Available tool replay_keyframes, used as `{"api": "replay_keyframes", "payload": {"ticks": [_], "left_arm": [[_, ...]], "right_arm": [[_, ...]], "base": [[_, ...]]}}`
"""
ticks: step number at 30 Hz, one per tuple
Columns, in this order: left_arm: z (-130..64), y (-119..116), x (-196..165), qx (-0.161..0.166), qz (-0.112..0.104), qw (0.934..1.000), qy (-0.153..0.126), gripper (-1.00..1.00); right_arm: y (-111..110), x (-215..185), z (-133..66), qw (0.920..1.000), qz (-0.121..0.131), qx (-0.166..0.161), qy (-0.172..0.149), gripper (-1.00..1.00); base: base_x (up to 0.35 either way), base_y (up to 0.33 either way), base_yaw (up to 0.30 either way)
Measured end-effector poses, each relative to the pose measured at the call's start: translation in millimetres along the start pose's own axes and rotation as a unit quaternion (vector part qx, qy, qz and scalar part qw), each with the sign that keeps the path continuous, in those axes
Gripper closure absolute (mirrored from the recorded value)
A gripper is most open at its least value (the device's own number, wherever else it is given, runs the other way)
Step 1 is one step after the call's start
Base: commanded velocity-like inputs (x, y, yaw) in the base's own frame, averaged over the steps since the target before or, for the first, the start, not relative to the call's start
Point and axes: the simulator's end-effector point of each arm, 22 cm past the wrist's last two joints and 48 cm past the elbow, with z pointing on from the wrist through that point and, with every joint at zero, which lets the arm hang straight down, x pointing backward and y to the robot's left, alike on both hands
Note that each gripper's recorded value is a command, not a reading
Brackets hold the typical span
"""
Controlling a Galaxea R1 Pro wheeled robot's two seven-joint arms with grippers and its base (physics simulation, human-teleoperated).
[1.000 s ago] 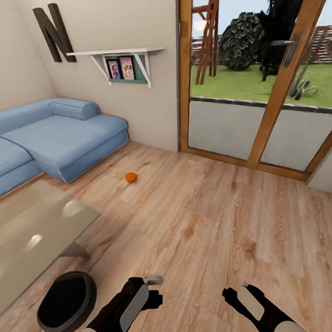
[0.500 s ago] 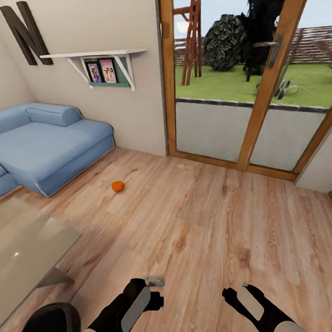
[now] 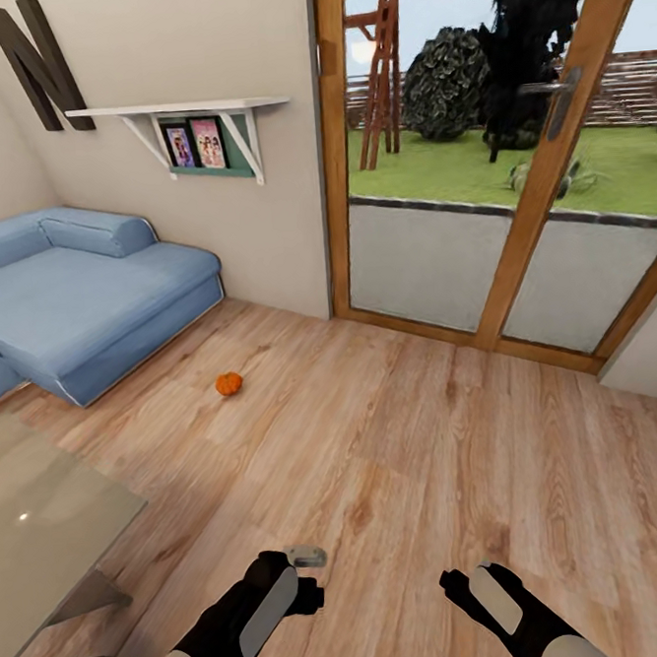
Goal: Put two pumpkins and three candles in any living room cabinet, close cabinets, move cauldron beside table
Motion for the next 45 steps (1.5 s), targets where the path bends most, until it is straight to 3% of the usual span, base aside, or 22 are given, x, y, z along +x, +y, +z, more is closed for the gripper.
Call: {"api": "replay_keyframes", "payload": {"ticks": [45], "left_arm": [[0.5,-1.9,1.9,-0.002,0.007,1.0,0.001,-1.0]], "right_arm": [[0.0,0.0,0.0,1.0,0.0,0.0,0.0,-1.0]], "base": [[0.316,-0.021,0.0]]}}
